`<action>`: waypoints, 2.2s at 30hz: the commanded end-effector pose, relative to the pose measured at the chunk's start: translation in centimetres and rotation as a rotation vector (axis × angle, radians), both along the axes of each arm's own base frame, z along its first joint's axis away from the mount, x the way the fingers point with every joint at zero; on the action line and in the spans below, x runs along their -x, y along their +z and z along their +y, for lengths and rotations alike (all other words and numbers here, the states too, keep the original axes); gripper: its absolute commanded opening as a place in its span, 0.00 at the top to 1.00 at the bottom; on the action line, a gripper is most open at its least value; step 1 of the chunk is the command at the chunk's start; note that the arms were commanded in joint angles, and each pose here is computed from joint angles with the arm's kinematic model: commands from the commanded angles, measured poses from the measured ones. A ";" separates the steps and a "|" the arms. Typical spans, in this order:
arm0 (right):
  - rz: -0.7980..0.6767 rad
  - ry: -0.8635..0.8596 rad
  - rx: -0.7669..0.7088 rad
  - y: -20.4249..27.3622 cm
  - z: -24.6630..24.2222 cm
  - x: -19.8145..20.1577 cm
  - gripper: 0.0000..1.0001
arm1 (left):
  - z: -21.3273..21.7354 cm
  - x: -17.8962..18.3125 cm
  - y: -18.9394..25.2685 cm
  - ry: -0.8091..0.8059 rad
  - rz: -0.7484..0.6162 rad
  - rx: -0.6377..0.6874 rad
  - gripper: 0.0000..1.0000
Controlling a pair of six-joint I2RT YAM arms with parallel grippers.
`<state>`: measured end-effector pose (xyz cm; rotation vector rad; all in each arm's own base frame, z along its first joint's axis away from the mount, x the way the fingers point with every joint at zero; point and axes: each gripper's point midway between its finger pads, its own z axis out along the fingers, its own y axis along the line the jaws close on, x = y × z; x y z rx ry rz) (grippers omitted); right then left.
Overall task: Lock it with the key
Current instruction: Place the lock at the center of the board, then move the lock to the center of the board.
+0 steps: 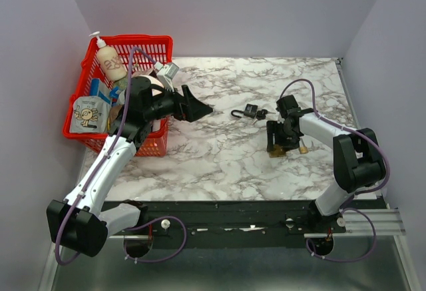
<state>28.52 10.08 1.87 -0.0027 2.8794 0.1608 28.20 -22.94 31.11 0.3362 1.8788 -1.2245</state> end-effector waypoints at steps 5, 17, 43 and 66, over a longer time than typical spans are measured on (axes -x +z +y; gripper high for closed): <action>-0.001 -0.011 -0.001 -0.2 0.3 -0.3 0.16 | 0.6 0.0 0.0 0.023 -0.017 -0.009 0.01; -0.219 0.153 -0.158 8.5 3.4 -3.2 0.00 | 0.8 0.8 0.9 -0.012 -0.080 -0.046 0.01; -0.558 0.842 -0.250 17.1 21.2 -14.9 0.00 | 4.5 -4.6 3.3 0.115 -0.200 -0.223 0.01; -0.595 0.916 -0.168 8.3 31.6 -17.7 0.24 | 9.0 -5.5 5.2 0.252 -0.163 -0.097 0.01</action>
